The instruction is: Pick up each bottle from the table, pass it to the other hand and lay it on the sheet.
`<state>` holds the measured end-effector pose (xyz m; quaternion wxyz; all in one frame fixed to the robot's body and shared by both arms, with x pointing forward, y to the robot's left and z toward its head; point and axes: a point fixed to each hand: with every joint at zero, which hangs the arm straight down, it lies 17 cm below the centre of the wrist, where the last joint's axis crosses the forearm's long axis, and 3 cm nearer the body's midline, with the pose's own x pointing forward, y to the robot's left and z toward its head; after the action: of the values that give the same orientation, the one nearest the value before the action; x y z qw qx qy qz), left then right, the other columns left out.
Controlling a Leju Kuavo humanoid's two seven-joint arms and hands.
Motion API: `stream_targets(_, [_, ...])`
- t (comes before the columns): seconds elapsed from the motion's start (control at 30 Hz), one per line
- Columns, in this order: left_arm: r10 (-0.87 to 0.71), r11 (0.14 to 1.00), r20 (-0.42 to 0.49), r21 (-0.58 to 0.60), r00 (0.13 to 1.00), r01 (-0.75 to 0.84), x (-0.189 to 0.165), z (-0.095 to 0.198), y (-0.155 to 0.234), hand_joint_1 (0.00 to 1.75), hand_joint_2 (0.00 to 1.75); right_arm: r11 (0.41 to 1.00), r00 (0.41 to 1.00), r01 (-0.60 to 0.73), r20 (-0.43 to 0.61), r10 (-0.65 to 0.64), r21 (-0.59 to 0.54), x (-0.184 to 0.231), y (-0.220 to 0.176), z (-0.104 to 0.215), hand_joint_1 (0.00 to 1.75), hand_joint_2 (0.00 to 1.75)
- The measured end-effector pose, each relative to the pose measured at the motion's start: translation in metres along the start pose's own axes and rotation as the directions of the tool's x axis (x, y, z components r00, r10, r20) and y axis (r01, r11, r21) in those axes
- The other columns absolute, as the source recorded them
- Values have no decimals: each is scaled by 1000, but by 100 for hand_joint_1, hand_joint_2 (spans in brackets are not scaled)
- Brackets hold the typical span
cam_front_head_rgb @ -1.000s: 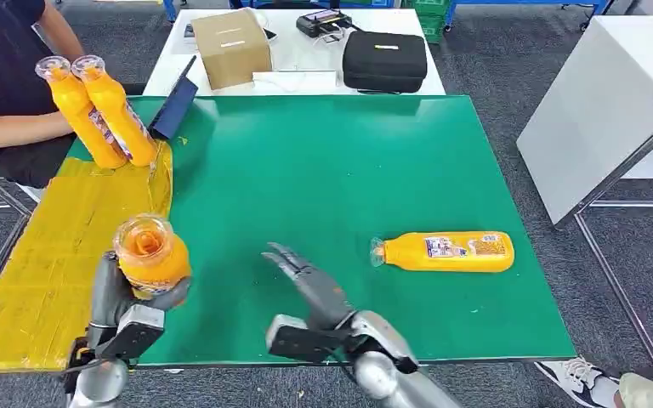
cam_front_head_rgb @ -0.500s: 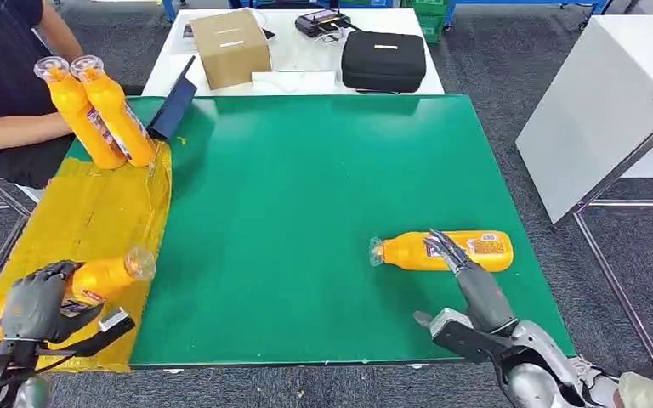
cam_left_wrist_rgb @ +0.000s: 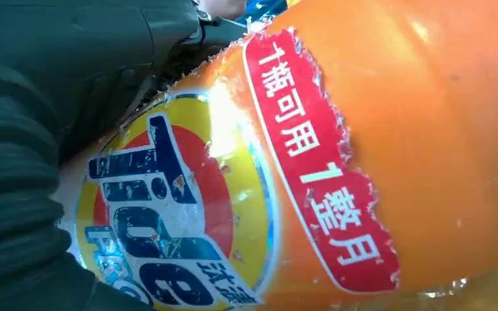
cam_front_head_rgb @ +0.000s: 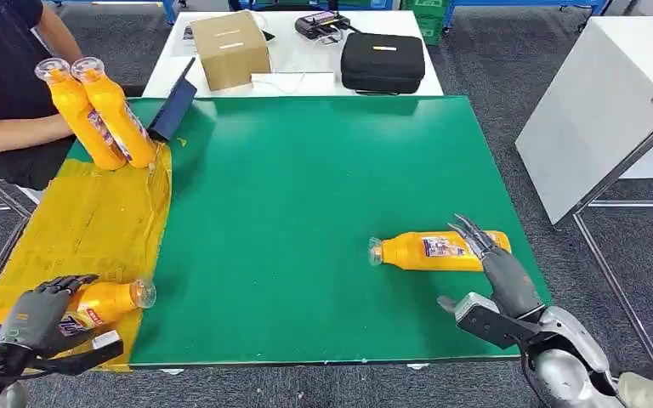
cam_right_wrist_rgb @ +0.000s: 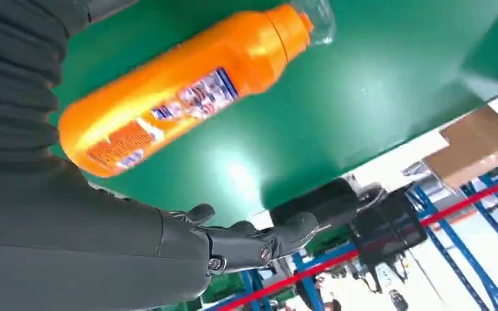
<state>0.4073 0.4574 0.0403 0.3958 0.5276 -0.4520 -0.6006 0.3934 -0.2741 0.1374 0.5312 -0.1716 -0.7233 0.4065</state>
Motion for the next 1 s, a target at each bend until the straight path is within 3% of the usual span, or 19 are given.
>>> stream_targets(0.53, [1,997,88,73,996,-7,28,5,11,0,175,1000,1000,-22,-12,22,16,-7,3,-9,0,175])
stream_targets(1.0, [-89,957,101,284,991,57,73,10,49,0,175,999,999,-25,-25,26,46,-8,23,-10,0,175])
